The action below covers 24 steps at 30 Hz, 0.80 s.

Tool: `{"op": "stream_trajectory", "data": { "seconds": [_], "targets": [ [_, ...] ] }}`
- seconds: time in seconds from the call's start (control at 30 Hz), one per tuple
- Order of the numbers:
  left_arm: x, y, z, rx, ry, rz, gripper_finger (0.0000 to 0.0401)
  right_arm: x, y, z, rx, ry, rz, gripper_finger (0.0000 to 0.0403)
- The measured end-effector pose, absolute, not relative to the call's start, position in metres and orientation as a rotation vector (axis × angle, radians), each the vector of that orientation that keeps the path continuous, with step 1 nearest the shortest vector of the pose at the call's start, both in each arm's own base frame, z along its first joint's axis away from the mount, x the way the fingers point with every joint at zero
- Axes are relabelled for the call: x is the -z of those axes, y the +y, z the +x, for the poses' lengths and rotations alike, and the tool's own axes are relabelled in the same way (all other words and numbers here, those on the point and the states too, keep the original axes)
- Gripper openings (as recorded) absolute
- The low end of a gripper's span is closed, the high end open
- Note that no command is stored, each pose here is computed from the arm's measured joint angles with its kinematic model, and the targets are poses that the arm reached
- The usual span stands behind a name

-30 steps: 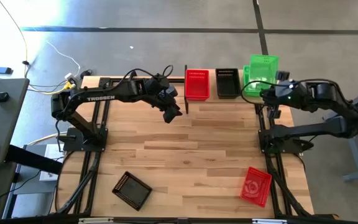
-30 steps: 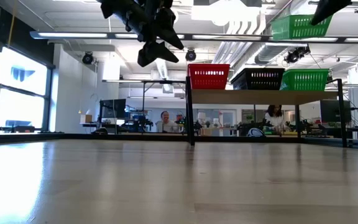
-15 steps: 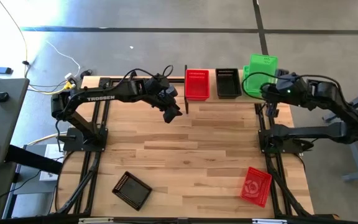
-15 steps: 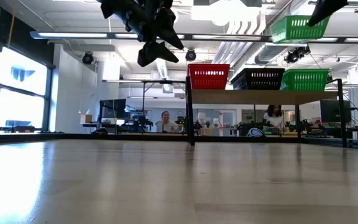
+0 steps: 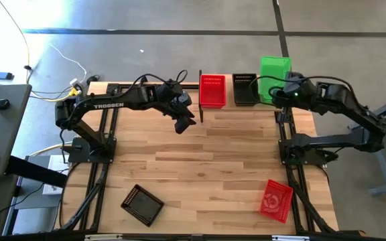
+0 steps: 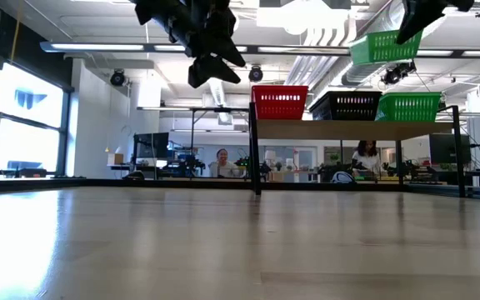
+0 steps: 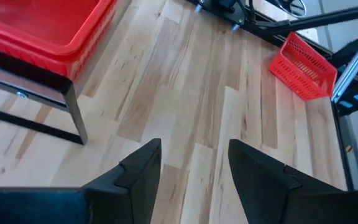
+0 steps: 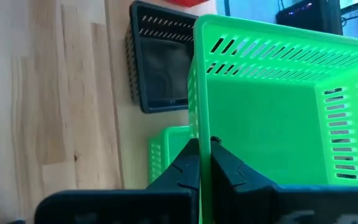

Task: Stack baskets on shelf by color
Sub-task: Stack the green basket on top of the other green baskets on the shelf

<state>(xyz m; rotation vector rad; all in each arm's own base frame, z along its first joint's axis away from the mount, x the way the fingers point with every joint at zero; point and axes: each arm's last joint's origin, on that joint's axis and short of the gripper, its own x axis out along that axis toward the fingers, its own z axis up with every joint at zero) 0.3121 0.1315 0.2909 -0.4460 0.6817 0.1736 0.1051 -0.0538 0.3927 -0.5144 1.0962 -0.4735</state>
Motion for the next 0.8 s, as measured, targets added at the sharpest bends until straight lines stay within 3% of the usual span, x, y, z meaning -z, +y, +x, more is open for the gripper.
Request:
{"op": "stream_trajectory", "data": {
  "seconds": [0.2, 0.8],
  "targets": [
    [-0.291, 0.139, 0.309, -0.185, 0.676, -0.428, 0.0177, -0.392, -0.067, 0.102, 0.523, 1.125, -0.456, 0.0],
    [-0.291, 0.142, 0.307, -0.208, 0.674, -0.461, 0.0177, -0.379, -0.107, 0.081, 0.335, 1.241, -0.325, 0.0]
  ]
}}
